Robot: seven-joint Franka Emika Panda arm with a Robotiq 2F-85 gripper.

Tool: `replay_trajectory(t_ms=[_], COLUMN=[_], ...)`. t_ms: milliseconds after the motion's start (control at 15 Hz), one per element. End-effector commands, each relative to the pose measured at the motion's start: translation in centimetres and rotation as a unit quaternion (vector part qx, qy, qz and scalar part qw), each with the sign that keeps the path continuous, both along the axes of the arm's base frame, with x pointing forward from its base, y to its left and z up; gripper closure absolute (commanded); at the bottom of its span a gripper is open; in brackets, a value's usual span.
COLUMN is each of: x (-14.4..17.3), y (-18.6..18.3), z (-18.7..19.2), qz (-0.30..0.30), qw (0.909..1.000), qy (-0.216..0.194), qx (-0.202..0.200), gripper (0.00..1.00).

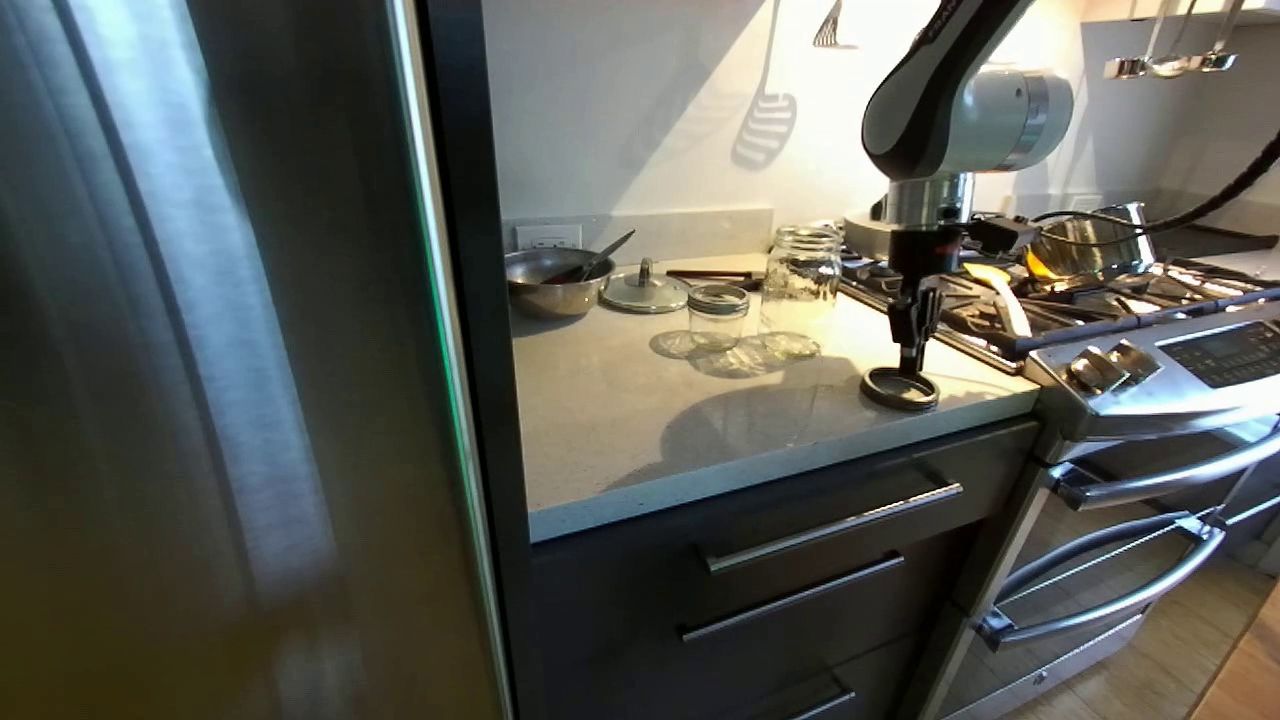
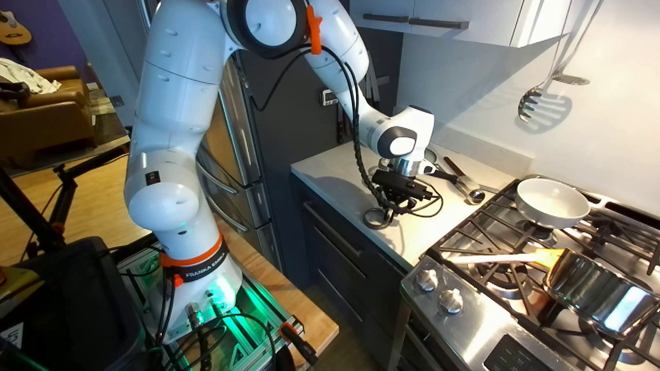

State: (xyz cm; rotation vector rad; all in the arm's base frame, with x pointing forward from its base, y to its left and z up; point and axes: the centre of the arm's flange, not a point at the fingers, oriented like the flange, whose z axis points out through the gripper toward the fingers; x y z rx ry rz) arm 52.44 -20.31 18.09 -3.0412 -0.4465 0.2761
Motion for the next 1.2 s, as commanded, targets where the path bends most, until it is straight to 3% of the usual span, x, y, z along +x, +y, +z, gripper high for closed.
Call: replay_trajectory(t_ms=[0, 67, 333, 400, 467, 600, 733, 867, 1133], x=[0.23, 0.21, 0.18, 0.2, 0.21, 0.23, 0.22, 0.21, 0.25], y=[-0.74, -0.79, -0.71, -0.67, -0.65, -0.64, -0.66, -0.7, -0.75], z=[-0.89, -0.92, -1.01, -1.03, -1.05, -1.12, -1.18, -1.15, -0.84], qz=[-0.011, -0.012, -0.011, -0.01, -0.01, -0.009, -0.009, -0.009, -0.008], qw=[0.9999, 0.9999, 0.9999, 0.9999, 0.9999, 0.9999, 0.9999, 0.9999, 0.9999], qy=[-0.008, -0.008, -0.008, -0.008, -0.008, -0.009, -0.008, -0.009, -0.012], qx=[0.004, 0.004, 0.005, 0.005, 0.005, 0.005, 0.005, 0.005, 0.003], gripper=[0.73, 0.57, 0.32, 0.54, 0.67, 0.76, 0.93, 1.0, 0.98])
